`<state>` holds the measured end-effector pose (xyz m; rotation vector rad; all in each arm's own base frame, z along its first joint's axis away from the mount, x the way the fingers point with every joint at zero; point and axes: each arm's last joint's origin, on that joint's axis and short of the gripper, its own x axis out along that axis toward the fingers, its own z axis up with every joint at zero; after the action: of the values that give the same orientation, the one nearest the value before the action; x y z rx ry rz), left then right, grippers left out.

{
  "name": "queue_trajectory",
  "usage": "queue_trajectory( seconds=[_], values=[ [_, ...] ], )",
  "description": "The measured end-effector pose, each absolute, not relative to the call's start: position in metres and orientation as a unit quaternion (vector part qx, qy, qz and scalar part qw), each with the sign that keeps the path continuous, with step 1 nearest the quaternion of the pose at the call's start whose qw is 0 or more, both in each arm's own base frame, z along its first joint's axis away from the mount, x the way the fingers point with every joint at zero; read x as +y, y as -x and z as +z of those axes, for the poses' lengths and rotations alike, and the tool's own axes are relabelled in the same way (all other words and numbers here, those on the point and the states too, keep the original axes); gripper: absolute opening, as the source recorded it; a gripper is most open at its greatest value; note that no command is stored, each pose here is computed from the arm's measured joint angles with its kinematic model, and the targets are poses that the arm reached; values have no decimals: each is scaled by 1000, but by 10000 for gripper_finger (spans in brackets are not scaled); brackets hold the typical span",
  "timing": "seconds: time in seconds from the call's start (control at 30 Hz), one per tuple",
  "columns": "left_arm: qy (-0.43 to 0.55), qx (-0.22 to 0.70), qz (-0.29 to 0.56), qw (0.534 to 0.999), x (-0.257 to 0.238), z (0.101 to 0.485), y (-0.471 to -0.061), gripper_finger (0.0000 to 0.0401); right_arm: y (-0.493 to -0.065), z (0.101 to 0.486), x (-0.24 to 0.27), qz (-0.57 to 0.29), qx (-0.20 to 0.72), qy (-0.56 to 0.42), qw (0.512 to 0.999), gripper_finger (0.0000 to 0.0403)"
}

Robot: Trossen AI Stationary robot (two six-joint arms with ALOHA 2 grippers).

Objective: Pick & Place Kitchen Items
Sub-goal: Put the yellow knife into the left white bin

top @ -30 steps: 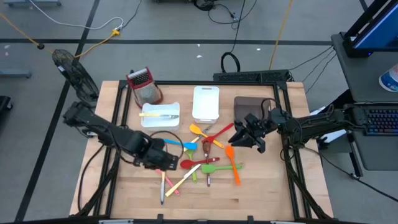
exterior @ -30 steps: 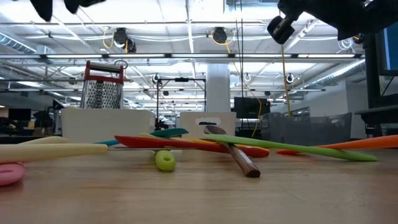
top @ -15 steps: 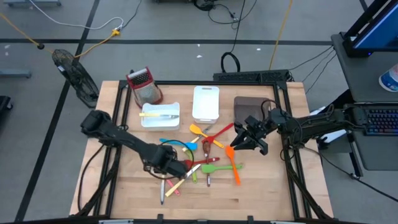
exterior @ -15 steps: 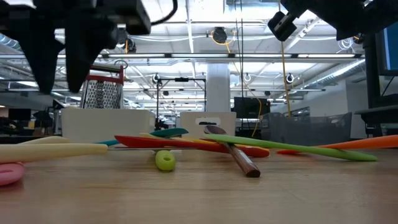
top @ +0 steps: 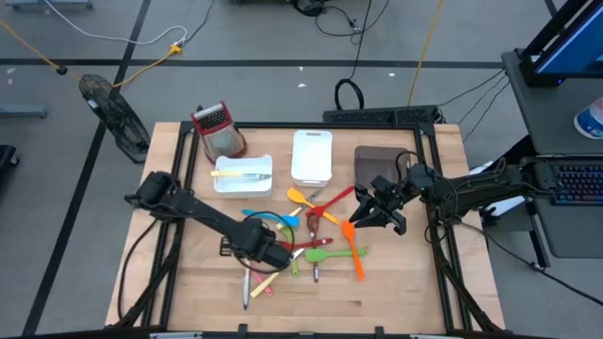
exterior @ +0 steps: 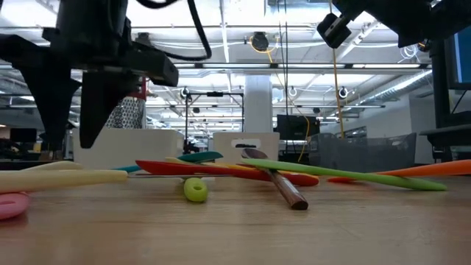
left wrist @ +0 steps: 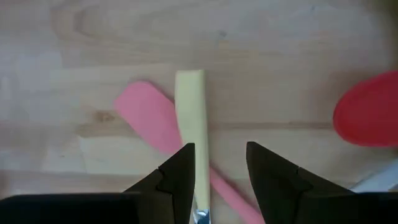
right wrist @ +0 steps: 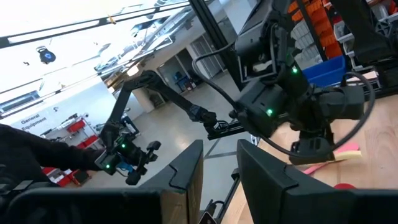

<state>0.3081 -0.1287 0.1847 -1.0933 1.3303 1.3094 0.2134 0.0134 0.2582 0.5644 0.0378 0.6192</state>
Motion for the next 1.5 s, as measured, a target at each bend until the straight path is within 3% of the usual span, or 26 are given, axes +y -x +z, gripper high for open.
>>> queue_trajectory(
  seconds=[0.37, 1.5],
  values=[
    [428, 556, 556, 446, -122, 185, -304, 150, -213, 258, 13, 301, 18, -274, 913, 91],
    [444, 531, 560, 455, -130, 151, -291, 149, -213, 259, 13, 302, 13, -276, 912, 91]
  ],
)
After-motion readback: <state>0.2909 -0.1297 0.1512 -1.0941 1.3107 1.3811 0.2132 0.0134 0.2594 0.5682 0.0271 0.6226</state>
